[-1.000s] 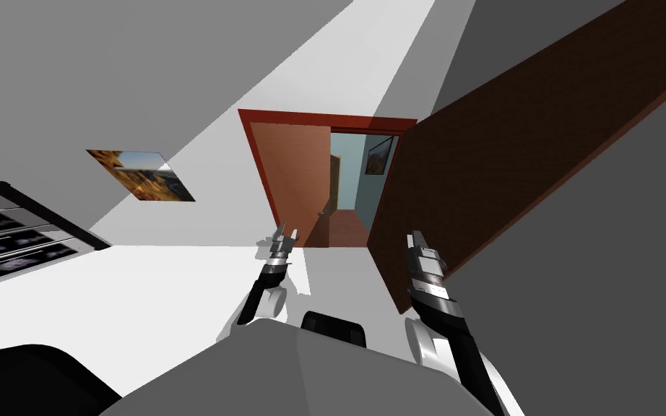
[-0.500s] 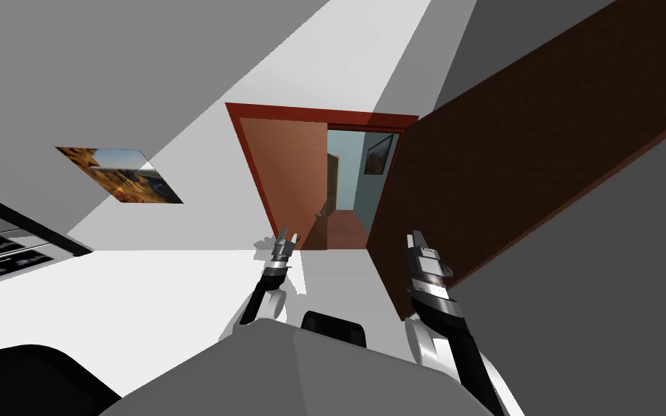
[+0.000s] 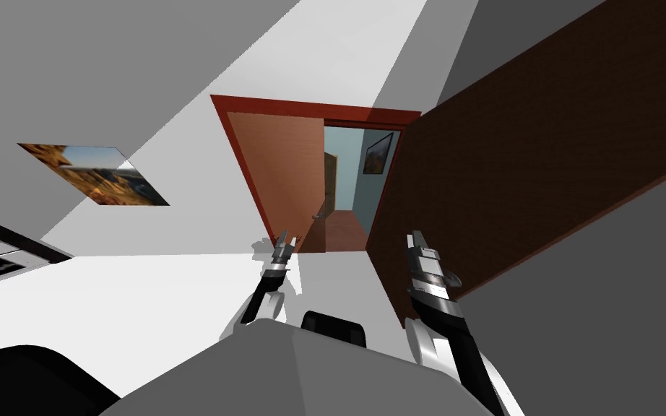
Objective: Pull the door open
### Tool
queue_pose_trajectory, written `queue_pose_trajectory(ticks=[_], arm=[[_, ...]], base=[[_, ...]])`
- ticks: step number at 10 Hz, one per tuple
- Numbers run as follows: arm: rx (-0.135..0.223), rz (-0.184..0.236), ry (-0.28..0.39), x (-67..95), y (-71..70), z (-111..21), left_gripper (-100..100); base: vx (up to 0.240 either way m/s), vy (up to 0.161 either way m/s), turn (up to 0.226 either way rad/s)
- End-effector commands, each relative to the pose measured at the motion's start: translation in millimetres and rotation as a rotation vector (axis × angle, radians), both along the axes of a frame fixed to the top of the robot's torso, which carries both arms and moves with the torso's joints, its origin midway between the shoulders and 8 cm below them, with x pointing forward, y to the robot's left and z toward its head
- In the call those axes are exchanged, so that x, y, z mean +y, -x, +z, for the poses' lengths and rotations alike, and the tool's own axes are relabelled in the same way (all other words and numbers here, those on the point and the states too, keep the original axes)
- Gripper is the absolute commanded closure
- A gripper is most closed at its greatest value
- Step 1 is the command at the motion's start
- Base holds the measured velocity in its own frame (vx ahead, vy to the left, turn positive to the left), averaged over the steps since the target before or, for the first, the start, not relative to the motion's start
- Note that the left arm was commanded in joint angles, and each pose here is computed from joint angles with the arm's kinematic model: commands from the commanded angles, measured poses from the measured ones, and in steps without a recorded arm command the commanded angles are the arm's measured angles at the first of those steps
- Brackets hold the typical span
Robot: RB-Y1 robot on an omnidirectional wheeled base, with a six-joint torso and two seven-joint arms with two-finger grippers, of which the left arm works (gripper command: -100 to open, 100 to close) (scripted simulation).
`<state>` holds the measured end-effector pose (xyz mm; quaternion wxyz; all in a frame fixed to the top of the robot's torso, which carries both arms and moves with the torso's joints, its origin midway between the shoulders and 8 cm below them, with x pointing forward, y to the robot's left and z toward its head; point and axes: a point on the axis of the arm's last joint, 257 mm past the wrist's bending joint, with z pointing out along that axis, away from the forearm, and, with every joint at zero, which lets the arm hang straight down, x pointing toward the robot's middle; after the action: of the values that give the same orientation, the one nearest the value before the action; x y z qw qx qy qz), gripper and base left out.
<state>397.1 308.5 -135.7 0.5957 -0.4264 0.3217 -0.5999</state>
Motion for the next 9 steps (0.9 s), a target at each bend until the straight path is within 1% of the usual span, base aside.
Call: queue_pose_trajectory(ticks=[1,9], arm=[[0.019,0.006,-0.005,2.5,-1.9,-12.1,-100],[0.110,0.036,-0.026,23.5,-5.0,-65.1,-100]], base=[[0.088,-0.010,-0.026],[0.099,-0.011,-0.024]])
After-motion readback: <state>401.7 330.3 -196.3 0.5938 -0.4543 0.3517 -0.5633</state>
